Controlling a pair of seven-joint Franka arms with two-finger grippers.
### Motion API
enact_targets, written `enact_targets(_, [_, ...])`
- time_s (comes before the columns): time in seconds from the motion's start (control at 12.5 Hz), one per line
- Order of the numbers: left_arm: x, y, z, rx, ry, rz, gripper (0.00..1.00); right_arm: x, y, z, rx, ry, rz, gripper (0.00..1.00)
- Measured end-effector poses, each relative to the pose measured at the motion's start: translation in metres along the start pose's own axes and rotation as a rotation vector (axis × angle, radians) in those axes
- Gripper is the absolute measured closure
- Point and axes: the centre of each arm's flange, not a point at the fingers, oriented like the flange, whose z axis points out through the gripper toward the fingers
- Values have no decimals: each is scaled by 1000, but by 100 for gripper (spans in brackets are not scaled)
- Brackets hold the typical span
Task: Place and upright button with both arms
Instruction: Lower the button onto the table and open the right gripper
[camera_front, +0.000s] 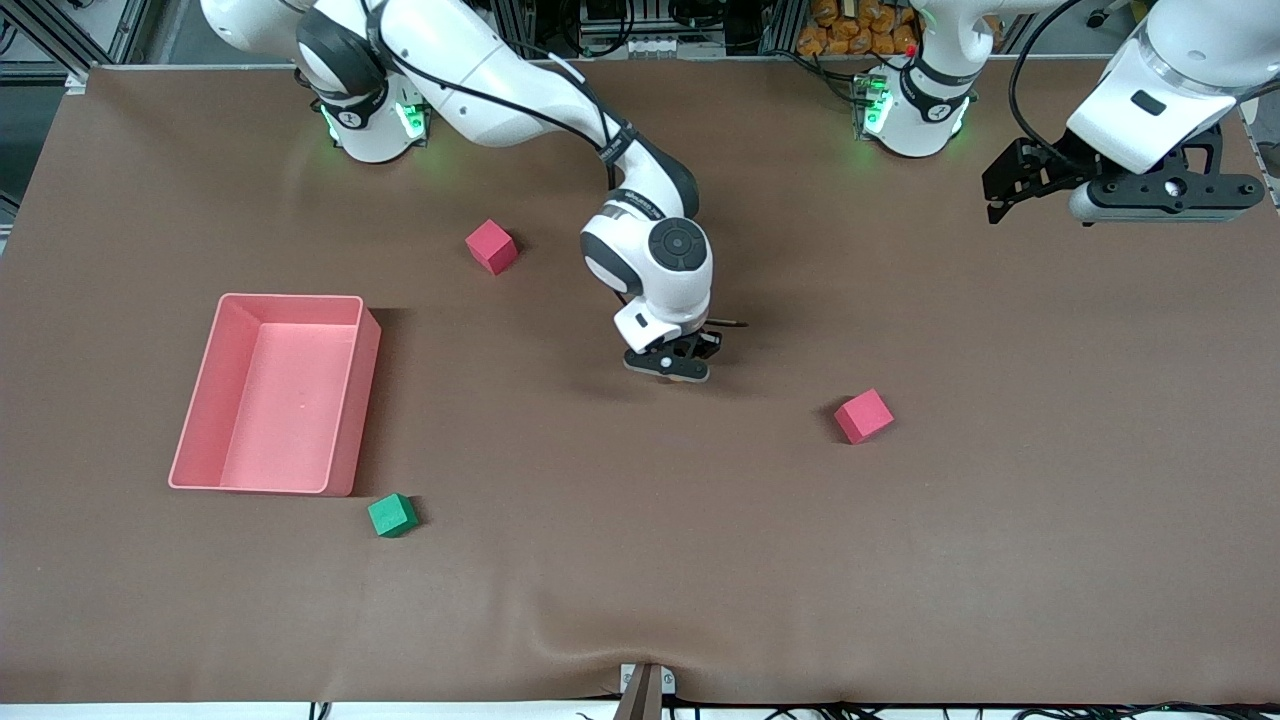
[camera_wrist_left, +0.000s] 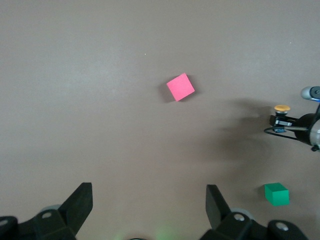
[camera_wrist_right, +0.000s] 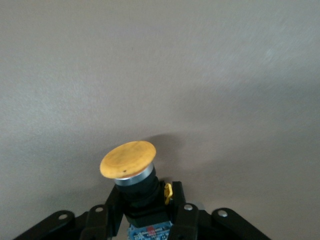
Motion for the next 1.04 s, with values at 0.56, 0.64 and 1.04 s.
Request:
enact_targets(0.56, [8,31,33,3,-66,62,0,59,17,-84,-1,41,68,0])
enact_targets(0.64, [10,36,40,3,-80,70,0,79,31,-107,-10,43,49,0])
enact_targets(1.04, [34,68,103,-13,-170,131,0,165,149,-192,-57,34,-153,0])
